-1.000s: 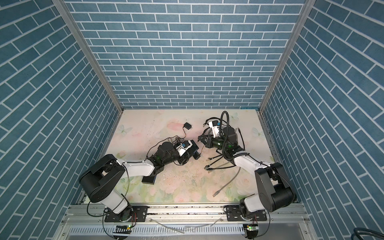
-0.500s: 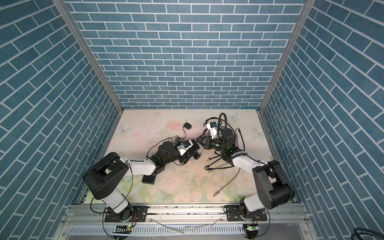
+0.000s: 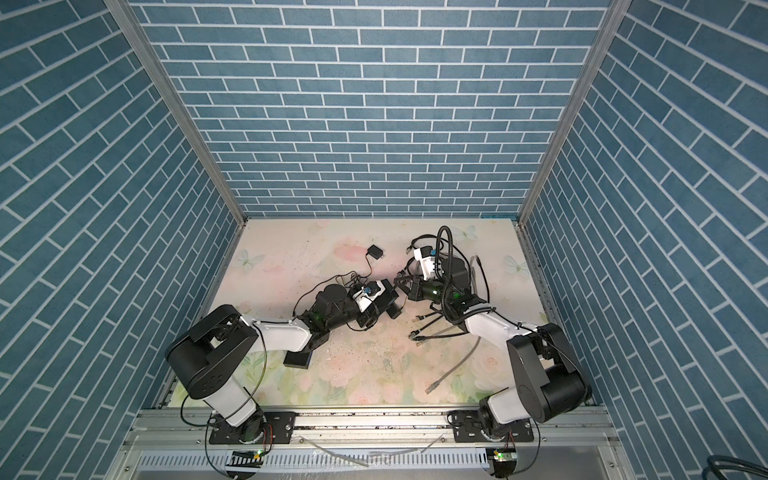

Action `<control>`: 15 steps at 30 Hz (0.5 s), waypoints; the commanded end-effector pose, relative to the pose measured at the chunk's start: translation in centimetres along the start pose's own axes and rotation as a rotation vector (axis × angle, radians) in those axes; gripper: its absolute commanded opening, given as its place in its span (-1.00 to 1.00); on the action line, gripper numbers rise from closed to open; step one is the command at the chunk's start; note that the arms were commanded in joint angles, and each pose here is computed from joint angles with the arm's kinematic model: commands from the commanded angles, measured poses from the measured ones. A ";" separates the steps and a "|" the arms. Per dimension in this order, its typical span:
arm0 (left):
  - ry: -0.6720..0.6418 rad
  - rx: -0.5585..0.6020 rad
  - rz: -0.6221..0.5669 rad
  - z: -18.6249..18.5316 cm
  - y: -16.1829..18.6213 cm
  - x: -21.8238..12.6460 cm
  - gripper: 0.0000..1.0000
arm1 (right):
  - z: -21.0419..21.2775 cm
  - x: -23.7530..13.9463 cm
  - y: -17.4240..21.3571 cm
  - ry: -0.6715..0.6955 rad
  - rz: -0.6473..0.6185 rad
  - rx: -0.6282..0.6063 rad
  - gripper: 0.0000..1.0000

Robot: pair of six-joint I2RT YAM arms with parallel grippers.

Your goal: Insert the plug into the switch port

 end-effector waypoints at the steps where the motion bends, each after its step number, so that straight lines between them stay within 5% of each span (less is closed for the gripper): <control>1: 0.000 0.003 -0.133 0.1 -3.5 -0.8 0.43 | 0.4 -0.1 0.9 0.006 0.037 -0.030 -1.00; 15: 0.053 -0.033 -0.167 -0.5 -4.2 -0.6 0.41 | 1.1 1.0 0.1 -0.016 -0.014 -0.032 -1.00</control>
Point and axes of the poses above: each gripper's point midway between its finger pads, its own x axis out along the fingers, its own z axis along the line the jaws close on, y = z × x, the point moved 4 cm from there along -x, back along the fingers, and after that the axes turned 15 degrees about -x, right-handed, at the moved point
